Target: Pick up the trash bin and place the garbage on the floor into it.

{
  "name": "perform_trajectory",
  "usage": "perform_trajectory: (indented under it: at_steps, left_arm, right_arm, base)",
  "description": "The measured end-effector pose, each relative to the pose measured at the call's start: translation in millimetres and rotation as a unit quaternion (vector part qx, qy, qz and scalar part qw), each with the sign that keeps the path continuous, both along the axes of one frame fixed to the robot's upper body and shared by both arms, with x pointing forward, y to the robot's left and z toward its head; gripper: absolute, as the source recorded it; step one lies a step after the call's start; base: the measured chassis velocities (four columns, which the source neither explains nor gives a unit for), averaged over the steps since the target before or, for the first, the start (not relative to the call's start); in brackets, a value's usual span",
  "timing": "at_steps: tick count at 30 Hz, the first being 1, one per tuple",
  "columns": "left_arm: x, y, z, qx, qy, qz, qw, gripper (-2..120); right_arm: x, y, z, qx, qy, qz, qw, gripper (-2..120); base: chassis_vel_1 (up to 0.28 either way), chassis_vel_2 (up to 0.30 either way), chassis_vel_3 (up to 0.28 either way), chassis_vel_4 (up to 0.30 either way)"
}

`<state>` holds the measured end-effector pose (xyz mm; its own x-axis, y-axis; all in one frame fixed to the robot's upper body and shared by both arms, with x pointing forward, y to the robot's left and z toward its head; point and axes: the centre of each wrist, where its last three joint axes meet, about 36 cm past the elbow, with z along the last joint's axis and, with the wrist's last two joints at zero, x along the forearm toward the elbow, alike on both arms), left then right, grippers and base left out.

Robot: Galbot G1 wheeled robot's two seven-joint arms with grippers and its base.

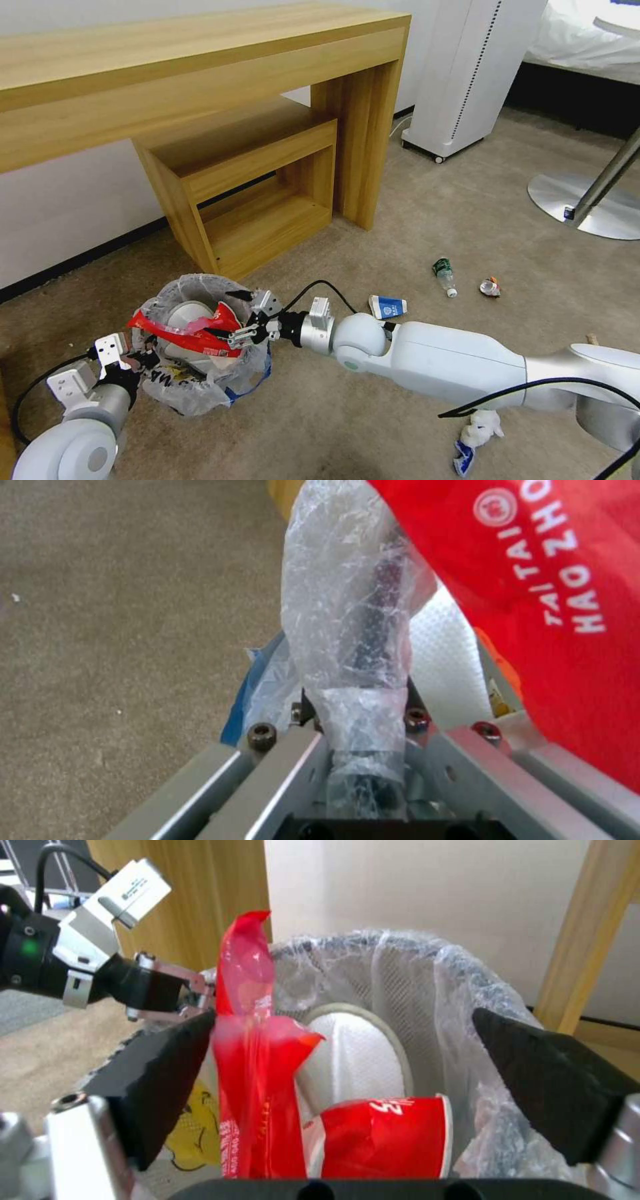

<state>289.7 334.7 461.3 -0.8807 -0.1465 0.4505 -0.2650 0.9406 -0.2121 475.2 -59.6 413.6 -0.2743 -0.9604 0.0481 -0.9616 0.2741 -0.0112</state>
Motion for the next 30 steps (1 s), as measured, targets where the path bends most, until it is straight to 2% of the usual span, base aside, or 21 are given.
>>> perform_trajectory:
  at_steps: [12, 21, 24, 27, 28, 29, 30]
  left_arm:
    - [-3, -2, -3, -0.002, 0.005, 0.001, 1.0, 1]
    - [-1, 0, -4, 0.0, 0.006, 0.001, 1.0, 1]
    - [0, 3, -4, 0.006, 0.01, -0.002, 0.9999, 1]
    - [1, 4, -4, 0.008, 0.011, -0.004, 0.9999, 1]
    - [2, 5, -3, 0.011, 0.013, -0.008, 0.9998, 1]
    - [2, 5, -3, 0.011, 0.013, -0.008, 0.9998, 1]
    - [2, 6, -3, 0.013, 0.013, -0.01, 0.9998, 1]
  right_arm:
    - [-4, 13, 3, 0.026, 0.0, 0.005, 1.0, 100]
    - [1, 7, 20, 0.06, -0.005, -0.011, 0.998, 100]
    - [8, -15, 52, 0.097, -0.01, -0.064, 0.993, 100]
    - [11, -28, 64, 0.108, -0.012, -0.093, 0.99, 100]
    - [17, -56, 80, 0.13, -0.017, -0.148, 0.98, 100]
    - [17, -56, 80, 0.13, -0.017, -0.148, 0.98, 100]
    - [18, -76, 87, 0.14, -0.02, -0.183, 0.973, 100]
  base:
    - [0.0, 0.0, 0.0, 0.0]
    - [0.0, 0.0, 0.0, 0.0]
    - [0.0, 0.0, 0.0, 0.0]
    - [0.0, 0.0, 0.0, 0.0]
    - [0.0, 0.0, 0.0, 0.0]
    - [0.0, 0.0, 0.0, 0.0]
    - [0.0, 0.0, 0.0, 0.0]
